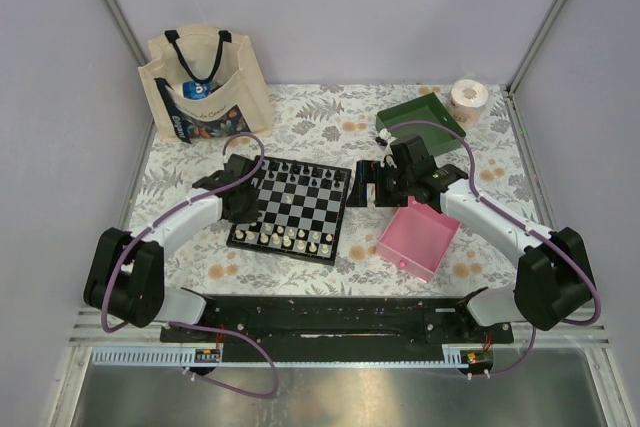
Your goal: Set up the chess pieces on the board
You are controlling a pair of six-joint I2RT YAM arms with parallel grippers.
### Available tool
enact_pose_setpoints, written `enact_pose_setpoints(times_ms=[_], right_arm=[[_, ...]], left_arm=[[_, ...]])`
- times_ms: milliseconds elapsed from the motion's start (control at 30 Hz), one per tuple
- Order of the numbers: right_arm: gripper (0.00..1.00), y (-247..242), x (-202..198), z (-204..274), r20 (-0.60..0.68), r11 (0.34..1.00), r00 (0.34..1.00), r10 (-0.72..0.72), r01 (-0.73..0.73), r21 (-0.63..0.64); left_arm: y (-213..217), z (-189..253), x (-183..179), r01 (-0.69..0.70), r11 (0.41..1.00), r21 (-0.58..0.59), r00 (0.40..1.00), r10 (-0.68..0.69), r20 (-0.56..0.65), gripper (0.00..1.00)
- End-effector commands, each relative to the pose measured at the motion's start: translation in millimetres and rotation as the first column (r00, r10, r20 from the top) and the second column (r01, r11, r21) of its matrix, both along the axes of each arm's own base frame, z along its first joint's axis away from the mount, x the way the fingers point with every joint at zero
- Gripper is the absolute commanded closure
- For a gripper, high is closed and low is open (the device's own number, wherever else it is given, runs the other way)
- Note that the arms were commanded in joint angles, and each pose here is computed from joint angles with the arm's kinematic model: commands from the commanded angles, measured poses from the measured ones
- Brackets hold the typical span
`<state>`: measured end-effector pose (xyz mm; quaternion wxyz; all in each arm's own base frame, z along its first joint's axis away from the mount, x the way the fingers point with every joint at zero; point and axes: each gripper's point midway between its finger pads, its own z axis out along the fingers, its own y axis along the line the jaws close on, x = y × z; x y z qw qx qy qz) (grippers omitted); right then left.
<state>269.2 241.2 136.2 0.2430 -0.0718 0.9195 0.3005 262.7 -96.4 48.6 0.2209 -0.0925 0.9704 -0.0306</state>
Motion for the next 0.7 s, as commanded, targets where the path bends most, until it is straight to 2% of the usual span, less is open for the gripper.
enact_pose_setpoints(times_ms=[0,400,500,667], right_arm=[[0.01,11.5,11.0,20.8,0.05,0.999,0.999,0.011,-0.014,0.048],[0.0,11.0,10.8,18.2,0.047,0.999,0.999,0.014,-0.016,0.041],[0.0,10.7,10.6,17.6,0.047,0.999,0.999,0.015,-0.017,0.039],[0.01,10.3,10.4,15.8,0.043,0.999,0.999,0.013,-0.015,0.04]], left_arm=[[-8.0,-2.1,3.4,0.035,0.999,-0.019,0.999,-0.035,0.002,1.0],[-13.6,-6.1,3.4,0.049,0.999,-0.022,0.999,-0.049,-0.017,0.99],[-14.2,-6.5,3.5,0.052,0.999,-0.018,0.999,-0.052,-0.017,0.92],[-12.9,-7.9,2.3,0.051,0.999,-0.005,0.998,-0.051,-0.028,0.86]])
